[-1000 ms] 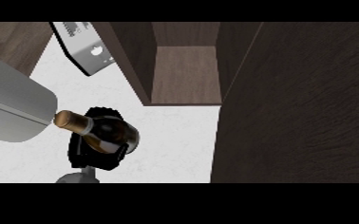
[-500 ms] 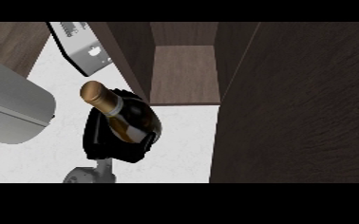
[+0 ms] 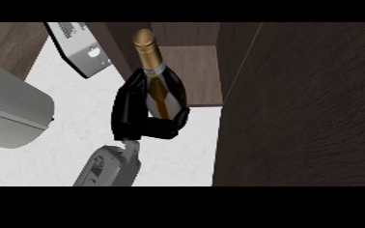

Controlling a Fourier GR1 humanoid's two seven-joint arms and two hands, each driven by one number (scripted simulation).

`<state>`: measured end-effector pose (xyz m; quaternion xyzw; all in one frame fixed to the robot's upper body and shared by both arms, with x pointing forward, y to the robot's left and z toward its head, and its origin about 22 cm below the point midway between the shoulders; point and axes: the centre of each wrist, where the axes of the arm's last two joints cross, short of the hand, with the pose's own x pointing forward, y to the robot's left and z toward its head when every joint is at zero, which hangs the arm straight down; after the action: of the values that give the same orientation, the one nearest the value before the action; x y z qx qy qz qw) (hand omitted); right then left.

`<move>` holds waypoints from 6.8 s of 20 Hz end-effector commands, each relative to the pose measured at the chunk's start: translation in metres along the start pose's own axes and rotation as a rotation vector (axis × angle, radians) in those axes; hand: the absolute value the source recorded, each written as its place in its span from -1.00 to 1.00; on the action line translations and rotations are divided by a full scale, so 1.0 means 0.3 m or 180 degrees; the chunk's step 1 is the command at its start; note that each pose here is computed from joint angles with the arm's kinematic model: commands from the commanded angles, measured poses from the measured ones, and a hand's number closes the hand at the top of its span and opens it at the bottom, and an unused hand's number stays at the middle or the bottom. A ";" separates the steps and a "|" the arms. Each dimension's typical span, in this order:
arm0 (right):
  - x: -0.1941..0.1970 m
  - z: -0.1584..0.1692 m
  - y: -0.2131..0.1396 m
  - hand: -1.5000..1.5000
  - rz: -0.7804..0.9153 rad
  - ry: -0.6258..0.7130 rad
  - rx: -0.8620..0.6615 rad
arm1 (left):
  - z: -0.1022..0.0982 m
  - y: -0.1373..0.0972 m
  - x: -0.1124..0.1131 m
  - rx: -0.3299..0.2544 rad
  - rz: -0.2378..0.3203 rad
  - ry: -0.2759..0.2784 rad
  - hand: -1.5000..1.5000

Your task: Pick up the wine, place it into the cabinet and close the cabinet

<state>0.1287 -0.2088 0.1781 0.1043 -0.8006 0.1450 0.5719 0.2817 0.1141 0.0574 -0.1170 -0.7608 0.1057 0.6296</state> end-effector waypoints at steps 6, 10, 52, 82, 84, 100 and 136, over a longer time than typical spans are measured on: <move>0.115 0.089 0.009 -1.00 -0.0283 -0.0206 0.0059 | -0.068 -0.052 -0.072 0.0179 -0.0293 0.0087 1.00; 0.125 0.116 0.010 -1.00 -0.0291 -0.0220 0.0140 | -0.127 -0.042 -0.113 0.0184 -0.0341 0.0165 1.00; 0.081 0.077 0.000 -1.00 -0.0325 -0.0204 0.0184 | -0.448 -0.006 -0.159 0.0715 -0.0592 0.0226 1.00; 0.056 0.094 0.007 -1.00 -0.0329 -0.0220 0.0317 | -0.515 0.096 -0.121 0.1014 -0.1755 0.0021 -1.00; 0.058 0.099 0.007 -1.00 -0.0316 -0.0205 0.0334 | -0.529 0.111 -0.097 0.0888 -0.1649 -0.0079 -1.00; 0.082 0.113 -0.003 -1.00 -0.0271 -0.0199 0.0149 | -0.452 -0.017 -0.172 0.0253 -0.0907 -0.0402 -1.00; 0.098 0.105 0.032 1.00 0.0036 0.0111 0.0784 | 0.262 0.057 -0.048 -0.0153 -0.0247 -0.0486 -1.00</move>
<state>0.1195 -0.2036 0.1667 0.1390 -0.7731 0.1819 0.5915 0.2293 0.1123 0.0223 -0.1012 -0.8068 0.0737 0.5774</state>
